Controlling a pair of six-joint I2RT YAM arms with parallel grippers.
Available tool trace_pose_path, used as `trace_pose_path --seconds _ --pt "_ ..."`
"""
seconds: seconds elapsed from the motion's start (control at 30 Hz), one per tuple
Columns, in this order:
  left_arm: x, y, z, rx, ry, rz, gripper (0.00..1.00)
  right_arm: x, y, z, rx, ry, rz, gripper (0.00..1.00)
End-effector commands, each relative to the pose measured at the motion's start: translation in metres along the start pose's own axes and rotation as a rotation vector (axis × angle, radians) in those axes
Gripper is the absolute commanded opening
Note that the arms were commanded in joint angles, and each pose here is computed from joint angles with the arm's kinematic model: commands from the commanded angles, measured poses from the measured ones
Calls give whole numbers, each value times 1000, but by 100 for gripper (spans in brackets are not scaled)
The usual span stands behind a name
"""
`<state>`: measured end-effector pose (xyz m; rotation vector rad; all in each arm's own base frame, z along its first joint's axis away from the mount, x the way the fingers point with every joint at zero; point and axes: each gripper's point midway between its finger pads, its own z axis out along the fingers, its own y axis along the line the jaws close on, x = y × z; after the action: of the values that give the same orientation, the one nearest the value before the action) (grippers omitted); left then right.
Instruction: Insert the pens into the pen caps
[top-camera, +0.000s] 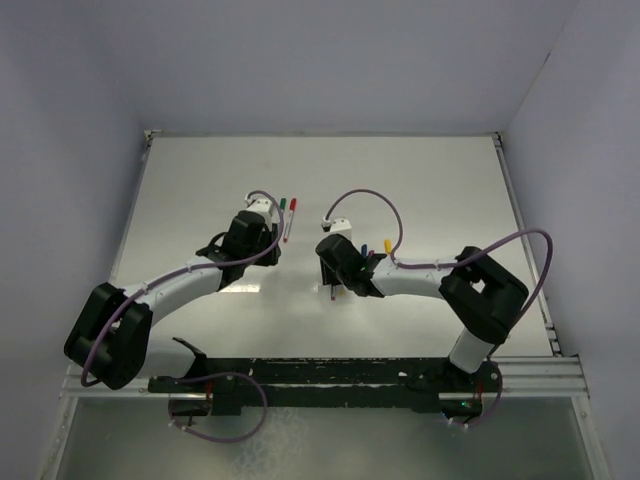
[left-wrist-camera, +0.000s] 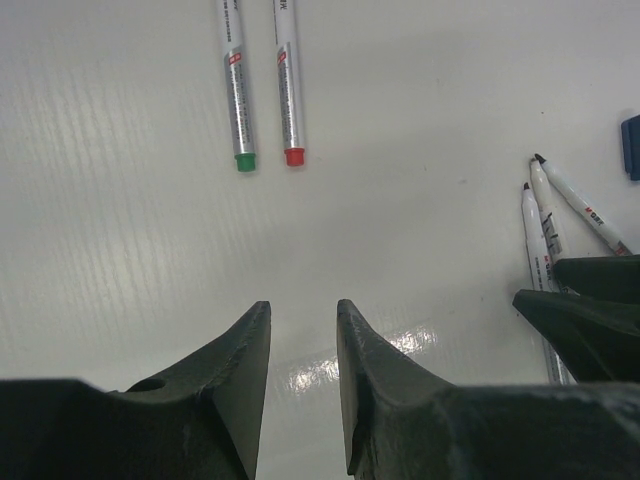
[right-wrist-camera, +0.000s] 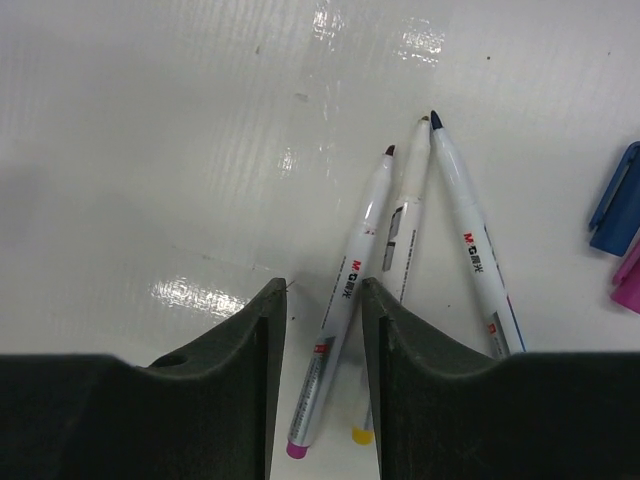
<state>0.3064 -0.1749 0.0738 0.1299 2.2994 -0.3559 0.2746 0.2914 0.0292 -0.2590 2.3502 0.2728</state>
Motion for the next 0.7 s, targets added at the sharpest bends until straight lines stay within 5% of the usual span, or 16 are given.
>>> trace_pose_path --seconds 0.0,0.3,0.67 --pt "-14 -8 -4 34 -56 -22 36 -11 7 -2 2 -12 30 38" --pt "-13 -8 -2 38 -48 -20 36 -7 6 3 19 9 29 36" --pt "-15 -9 -2 39 -56 -20 36 8 4 11 52 83 8 3"
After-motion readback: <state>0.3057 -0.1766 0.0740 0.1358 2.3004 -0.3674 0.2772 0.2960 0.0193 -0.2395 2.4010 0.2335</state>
